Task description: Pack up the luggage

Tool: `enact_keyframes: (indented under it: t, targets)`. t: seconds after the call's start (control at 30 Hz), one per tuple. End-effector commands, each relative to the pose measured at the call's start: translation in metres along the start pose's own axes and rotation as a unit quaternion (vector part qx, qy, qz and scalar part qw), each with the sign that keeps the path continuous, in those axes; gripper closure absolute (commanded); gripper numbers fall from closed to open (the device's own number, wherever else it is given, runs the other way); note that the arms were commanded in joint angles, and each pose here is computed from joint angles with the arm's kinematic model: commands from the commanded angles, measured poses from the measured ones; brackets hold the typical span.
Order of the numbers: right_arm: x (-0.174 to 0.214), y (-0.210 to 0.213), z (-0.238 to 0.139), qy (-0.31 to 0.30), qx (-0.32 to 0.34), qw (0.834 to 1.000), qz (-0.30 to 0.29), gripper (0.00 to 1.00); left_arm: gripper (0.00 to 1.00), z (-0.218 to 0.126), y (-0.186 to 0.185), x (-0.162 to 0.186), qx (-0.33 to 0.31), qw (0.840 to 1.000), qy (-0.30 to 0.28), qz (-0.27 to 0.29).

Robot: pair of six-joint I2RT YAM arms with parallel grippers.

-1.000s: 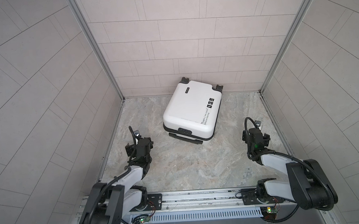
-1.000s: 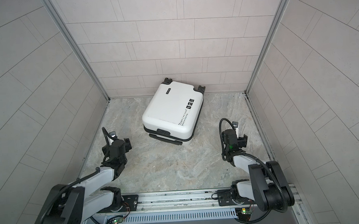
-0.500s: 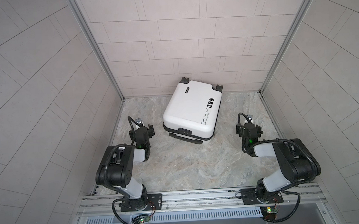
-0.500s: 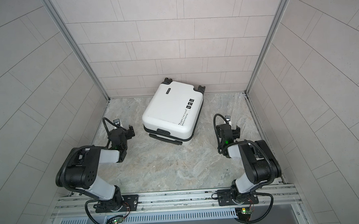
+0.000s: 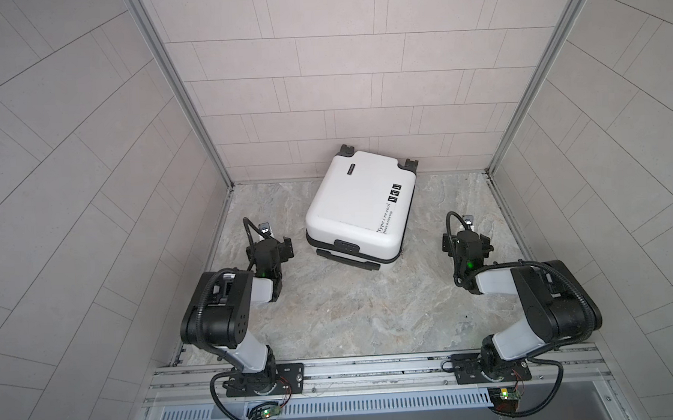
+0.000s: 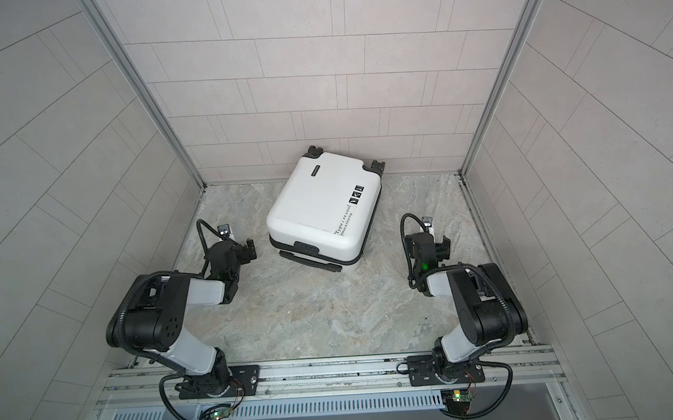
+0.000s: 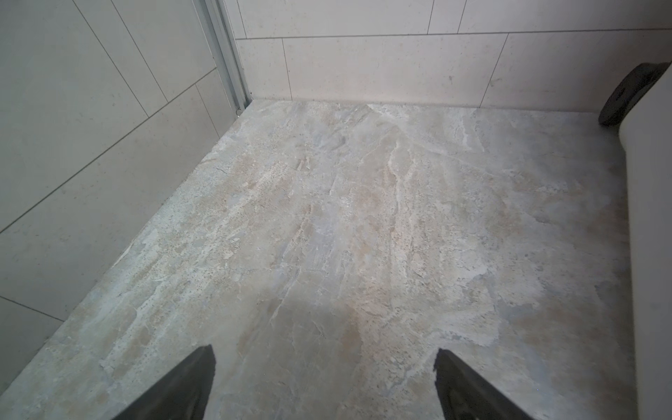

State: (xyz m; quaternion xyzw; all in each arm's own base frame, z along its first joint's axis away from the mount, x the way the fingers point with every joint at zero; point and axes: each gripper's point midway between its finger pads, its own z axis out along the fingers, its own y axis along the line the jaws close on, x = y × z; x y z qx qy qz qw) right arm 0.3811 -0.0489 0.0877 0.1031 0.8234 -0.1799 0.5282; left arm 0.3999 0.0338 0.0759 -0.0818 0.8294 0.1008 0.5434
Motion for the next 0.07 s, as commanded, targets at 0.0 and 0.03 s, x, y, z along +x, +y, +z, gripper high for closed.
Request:
enact_keyframes:
  t: [0.0, 0.03]
  targets:
    - [-0.0055, 0.0000, -0.0025, -0.008, 0.000, 1.000, -0.003, 0.01, 0.00, 0.0031, -0.0004, -0.0033, -0.001, 1.000, 0.000, 0.002]
    - [-0.0055, -0.0003, -0.0024, -0.008, 0.000, 1.000, -0.003, 0.01, 0.00, 0.0026, 0.0000, -0.0041, -0.001, 1.000, -0.003, 0.003]
